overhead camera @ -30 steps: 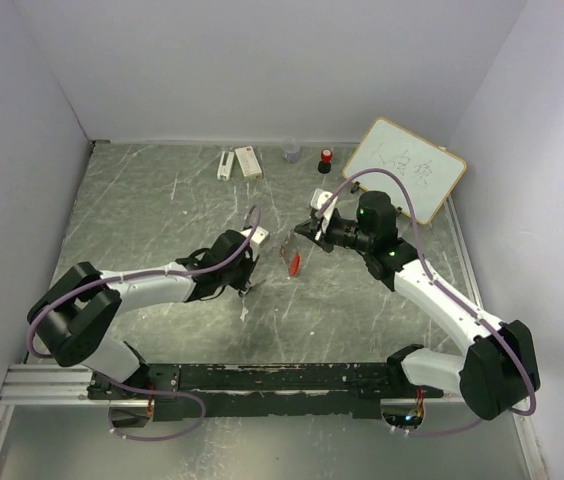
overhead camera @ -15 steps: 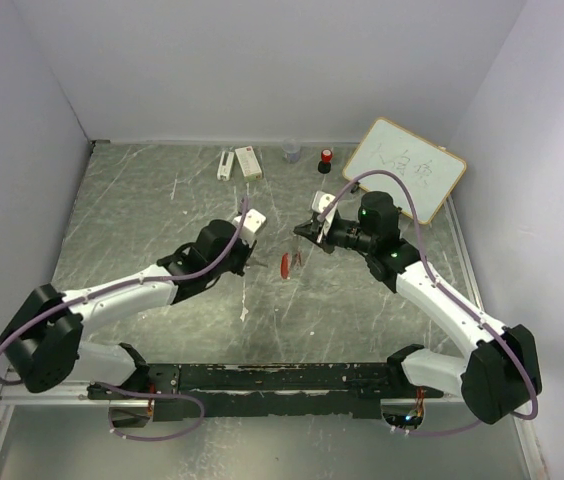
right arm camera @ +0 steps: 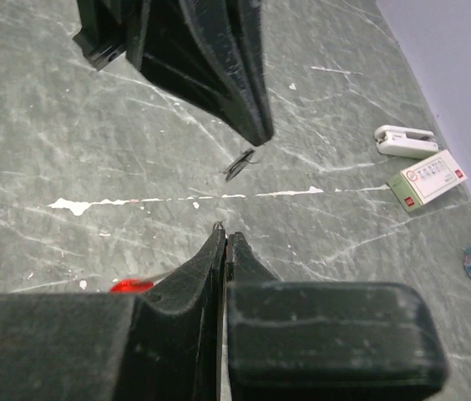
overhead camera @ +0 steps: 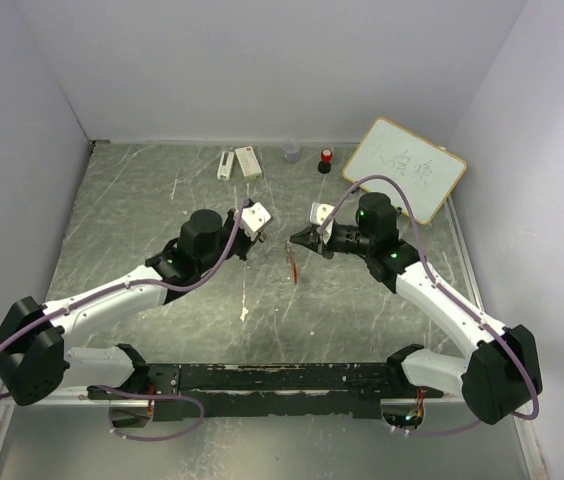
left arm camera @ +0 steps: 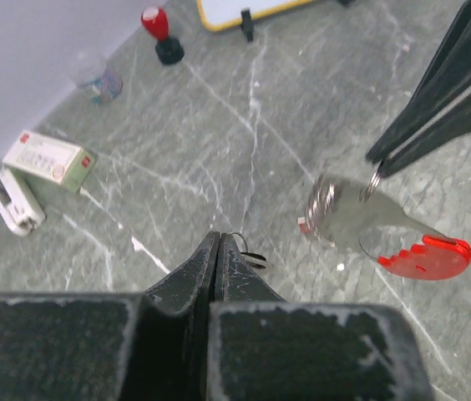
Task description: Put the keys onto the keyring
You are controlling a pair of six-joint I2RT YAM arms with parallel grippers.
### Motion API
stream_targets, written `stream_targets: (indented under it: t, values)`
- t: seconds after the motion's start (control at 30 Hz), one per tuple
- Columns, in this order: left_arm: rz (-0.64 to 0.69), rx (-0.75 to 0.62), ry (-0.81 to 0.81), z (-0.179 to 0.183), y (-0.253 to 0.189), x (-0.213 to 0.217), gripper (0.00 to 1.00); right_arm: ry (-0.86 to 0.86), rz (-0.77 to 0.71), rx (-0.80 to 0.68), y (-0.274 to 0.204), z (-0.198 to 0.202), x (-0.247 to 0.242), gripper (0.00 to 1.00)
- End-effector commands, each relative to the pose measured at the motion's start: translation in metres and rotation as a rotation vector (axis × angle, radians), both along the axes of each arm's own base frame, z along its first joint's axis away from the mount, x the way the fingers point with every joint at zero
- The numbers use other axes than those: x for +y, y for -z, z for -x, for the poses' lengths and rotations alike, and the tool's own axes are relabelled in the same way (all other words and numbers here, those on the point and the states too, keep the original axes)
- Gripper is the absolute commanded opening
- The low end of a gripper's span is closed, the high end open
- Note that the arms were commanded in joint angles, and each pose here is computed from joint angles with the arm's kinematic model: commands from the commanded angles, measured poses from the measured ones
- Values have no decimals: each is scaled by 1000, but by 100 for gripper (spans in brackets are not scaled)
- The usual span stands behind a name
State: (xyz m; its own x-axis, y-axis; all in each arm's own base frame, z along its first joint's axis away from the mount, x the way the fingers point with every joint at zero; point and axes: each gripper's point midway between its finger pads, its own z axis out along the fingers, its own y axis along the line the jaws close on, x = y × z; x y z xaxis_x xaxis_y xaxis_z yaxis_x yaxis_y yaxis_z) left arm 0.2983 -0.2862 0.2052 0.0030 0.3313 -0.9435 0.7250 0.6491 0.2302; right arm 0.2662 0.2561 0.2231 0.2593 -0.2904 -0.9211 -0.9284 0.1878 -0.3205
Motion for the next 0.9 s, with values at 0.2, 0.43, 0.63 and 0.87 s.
stream_targets:
  t: [0.2, 0.43, 0.63, 0.87]
  values:
    - [92, -138, 237, 15, -63, -33, 7, -78, -4, -101, -26, 5, 8, 0]
    - [96, -183, 316, 30, -68, -35, 7, -85, -20, -71, -35, 2, 13, 0]
    - [108, -249, 307, 33, -76, -27, 7, -99, -40, -20, -38, 0, 19, 0]
    - [102, -311, 308, 34, -79, -24, 7, -113, -55, 3, -44, -1, 23, 0]
